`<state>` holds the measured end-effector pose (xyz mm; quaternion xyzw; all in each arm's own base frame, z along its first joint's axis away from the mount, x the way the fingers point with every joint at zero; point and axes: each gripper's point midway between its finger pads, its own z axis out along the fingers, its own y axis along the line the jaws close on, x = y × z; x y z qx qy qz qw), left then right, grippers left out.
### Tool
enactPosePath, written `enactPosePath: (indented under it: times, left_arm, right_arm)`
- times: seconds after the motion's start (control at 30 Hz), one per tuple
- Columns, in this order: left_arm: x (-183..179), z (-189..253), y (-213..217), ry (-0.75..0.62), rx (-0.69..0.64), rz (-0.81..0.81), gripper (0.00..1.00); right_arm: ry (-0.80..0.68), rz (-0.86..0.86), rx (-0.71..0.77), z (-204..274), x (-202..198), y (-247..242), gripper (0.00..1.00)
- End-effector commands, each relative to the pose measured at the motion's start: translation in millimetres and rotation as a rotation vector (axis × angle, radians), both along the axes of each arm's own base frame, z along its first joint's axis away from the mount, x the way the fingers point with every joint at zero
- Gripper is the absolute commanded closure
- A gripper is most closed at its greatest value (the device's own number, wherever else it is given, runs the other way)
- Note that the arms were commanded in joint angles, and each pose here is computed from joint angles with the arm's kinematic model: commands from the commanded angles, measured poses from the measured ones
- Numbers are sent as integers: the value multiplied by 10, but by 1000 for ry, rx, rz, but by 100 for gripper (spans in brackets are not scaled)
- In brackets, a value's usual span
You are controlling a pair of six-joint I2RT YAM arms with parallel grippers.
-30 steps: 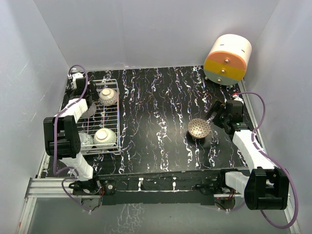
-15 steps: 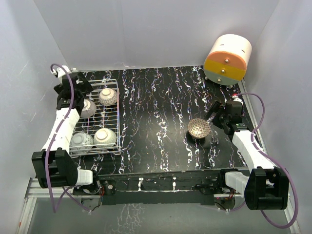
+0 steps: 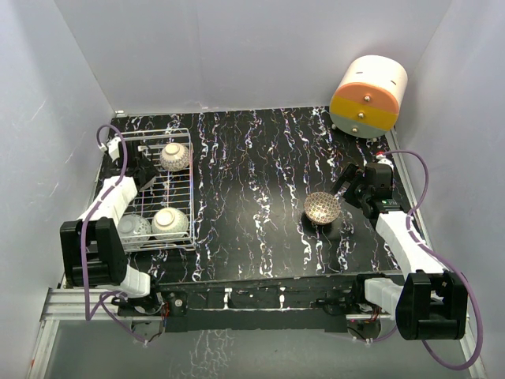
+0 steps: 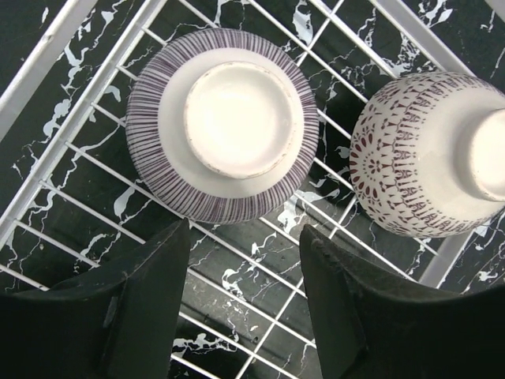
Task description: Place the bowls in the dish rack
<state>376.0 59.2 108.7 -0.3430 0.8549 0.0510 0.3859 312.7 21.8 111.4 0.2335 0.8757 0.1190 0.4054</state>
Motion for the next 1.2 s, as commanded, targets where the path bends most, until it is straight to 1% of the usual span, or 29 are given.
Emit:
enactPosePath:
  times: [0.0, 0.03, 0.13, 0.33, 0.53, 0.7, 0.83, 1.17]
  left_arm:
    - [-16, 104, 144, -43, 36, 74, 48]
    - [-5, 98, 170, -41, 45, 79, 50]
    - [63, 127, 267, -50, 72, 100, 51]
    - [161, 200, 364, -67, 118, 106, 51]
    - [314, 142, 401, -97, 91, 108, 51]
    - [562, 198, 472, -133, 92, 106, 51]
    - [732, 226, 481, -161, 95, 69, 51]
    - [1011, 84, 425, -177, 70, -2, 52]
  right_arm:
    - [-51, -4, -14, 72, 86, -15, 2]
    - [-48, -2, -13, 63, 85, -11, 2]
    - [-46, -4, -15, 60, 90, -16, 2]
    - [-42, -8, -19, 41, 83, -25, 2]
    - [-41, -6, -18, 40, 92, -21, 2]
    - [-42, -10, -22, 59, 101, -31, 2]
    - [-44, -11, -25, 67, 108, -38, 1]
    - [-36, -15, -29, 56, 117, -48, 2]
